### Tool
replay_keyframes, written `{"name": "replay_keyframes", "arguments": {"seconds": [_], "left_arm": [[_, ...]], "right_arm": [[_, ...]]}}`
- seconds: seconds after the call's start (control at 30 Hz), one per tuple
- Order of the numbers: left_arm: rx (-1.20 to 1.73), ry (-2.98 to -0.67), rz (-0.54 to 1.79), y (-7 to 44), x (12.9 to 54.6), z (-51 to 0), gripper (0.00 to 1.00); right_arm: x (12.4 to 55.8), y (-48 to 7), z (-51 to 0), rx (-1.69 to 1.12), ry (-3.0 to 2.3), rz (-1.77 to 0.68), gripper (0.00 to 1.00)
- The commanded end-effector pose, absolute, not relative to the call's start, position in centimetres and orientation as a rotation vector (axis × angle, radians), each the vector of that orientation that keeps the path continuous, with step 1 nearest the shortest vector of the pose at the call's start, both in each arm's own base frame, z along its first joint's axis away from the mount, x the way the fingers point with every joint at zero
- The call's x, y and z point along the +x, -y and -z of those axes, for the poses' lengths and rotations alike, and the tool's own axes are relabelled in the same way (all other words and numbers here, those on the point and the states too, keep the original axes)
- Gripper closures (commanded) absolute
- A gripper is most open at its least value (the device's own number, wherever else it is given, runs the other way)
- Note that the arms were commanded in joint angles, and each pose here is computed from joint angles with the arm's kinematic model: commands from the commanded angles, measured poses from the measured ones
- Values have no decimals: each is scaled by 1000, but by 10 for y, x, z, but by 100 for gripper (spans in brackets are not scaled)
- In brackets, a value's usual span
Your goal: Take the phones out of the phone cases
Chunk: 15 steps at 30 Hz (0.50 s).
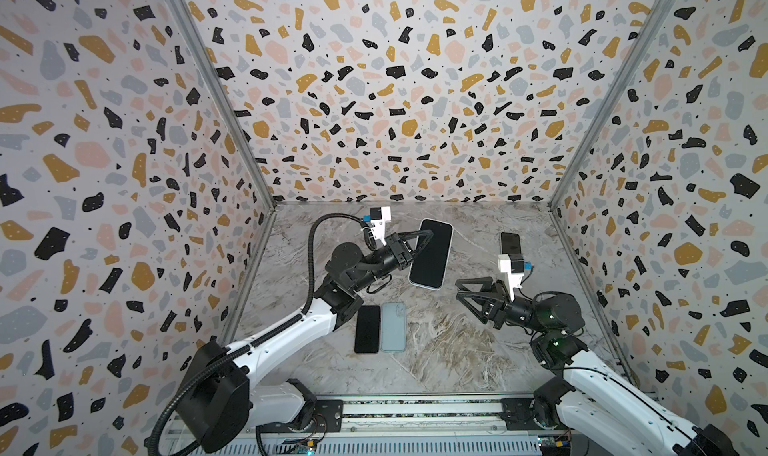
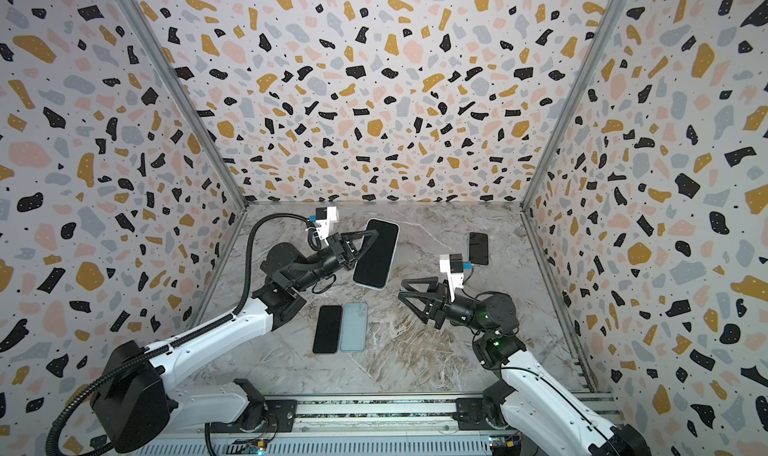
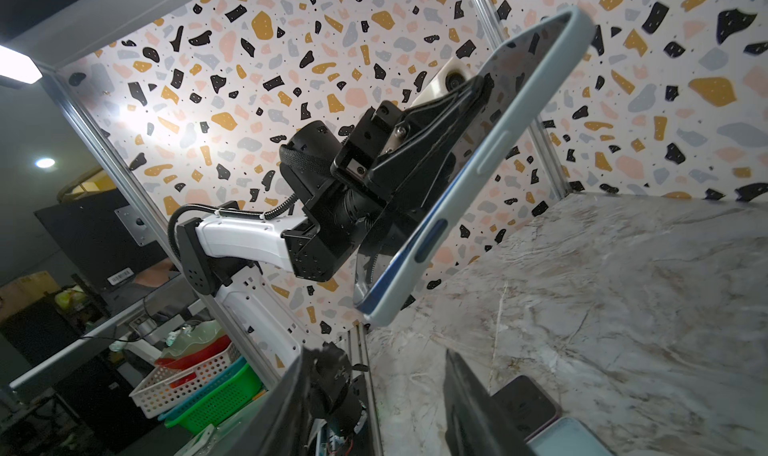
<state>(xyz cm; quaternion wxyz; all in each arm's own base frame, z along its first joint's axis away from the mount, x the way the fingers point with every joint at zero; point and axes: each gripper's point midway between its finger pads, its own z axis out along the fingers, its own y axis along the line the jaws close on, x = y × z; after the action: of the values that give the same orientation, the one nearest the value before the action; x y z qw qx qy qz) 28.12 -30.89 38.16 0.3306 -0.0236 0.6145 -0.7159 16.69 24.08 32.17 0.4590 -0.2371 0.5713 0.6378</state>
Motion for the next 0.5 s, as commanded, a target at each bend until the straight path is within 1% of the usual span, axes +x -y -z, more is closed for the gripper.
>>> {"name": "replay_keyframes", "arguments": {"seconds": [0.0,0.2,0.47], "left_arm": [[-15,-1449,1915,298,271,-416,100],[-19,-1438,1917,298,272,-415,100],[-9,-1431,1922,298,269,-415,100]], "right_arm": [[157,-244,-326,-533,-1390,-1665,36],[153,-262,-332,-496,-1384,-1739,32],[169,-274,-328,-439,-1416,-1770,32]]}}
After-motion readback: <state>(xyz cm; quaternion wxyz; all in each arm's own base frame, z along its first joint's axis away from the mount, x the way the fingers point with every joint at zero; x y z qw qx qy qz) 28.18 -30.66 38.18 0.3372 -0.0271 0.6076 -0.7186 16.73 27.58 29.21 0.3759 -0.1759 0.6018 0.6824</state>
